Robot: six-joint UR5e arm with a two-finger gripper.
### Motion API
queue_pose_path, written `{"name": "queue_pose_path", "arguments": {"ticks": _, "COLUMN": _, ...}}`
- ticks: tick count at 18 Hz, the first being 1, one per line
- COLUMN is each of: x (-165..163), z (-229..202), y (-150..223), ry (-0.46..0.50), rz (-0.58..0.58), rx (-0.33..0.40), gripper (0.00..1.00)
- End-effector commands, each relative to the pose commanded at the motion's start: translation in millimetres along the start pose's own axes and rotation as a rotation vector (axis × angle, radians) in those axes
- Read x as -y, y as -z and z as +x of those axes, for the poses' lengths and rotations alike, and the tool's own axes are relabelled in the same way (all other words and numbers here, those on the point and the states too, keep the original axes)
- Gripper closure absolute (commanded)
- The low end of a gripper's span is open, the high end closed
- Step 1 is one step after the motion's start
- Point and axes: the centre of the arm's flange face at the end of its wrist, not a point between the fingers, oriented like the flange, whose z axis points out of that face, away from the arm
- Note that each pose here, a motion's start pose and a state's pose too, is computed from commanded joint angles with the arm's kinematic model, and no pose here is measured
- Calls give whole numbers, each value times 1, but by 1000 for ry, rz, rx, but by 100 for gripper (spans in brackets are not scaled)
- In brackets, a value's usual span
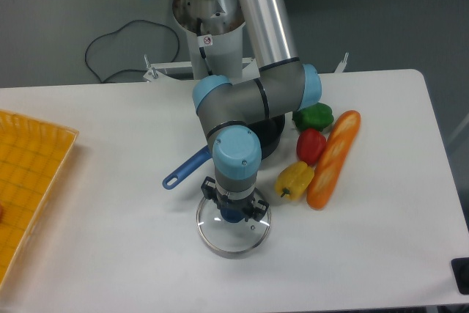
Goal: Place the lid on the table
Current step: 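Set the glass lid flat on the table and open the gripper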
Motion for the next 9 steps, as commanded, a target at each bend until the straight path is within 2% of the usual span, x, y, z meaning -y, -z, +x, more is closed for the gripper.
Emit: {"name": "queue_pose_path", "arguments": {"ticks": 9, "x": 1, "z": 2, "y": -2, "ry": 0, "rz": -3, "rx": -3, "gripper": 63}}
